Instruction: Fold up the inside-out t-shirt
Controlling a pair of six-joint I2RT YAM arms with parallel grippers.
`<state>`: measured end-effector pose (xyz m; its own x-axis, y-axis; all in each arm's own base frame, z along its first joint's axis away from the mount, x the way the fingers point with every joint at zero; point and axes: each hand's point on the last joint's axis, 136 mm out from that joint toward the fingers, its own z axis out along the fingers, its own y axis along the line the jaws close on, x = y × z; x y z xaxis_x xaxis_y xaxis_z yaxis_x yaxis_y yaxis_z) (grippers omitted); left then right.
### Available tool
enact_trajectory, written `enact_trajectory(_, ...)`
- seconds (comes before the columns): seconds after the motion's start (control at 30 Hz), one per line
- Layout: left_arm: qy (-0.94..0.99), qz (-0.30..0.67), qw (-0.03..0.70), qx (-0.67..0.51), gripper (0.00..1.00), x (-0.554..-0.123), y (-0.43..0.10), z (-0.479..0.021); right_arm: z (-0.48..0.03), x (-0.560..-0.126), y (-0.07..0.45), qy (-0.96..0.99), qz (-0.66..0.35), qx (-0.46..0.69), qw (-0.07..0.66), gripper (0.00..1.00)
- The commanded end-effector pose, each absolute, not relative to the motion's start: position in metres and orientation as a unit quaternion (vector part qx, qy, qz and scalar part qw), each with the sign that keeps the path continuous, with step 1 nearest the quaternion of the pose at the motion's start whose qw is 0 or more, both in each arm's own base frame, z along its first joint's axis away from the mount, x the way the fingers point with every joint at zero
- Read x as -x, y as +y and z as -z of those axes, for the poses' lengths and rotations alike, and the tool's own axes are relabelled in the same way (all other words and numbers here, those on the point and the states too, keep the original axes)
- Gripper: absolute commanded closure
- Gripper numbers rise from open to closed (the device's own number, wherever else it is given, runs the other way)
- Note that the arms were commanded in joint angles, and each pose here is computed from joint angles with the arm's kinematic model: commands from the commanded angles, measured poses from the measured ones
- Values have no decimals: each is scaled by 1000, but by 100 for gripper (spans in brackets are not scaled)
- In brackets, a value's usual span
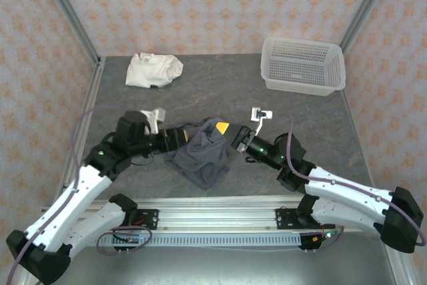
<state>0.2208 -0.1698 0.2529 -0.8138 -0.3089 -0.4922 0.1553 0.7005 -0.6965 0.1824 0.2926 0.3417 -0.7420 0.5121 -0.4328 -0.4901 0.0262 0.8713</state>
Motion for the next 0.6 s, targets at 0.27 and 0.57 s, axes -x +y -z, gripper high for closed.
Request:
enact_trajectory(0.27,862,434,251,66,67,-198,-207,-294,-329,-193,287,651,-656,-20,381,100)
enact_trajectory(0.57,893,410,183,30,59,-185,-246,-243,-331,-194,297,652,-662,-16,369,100)
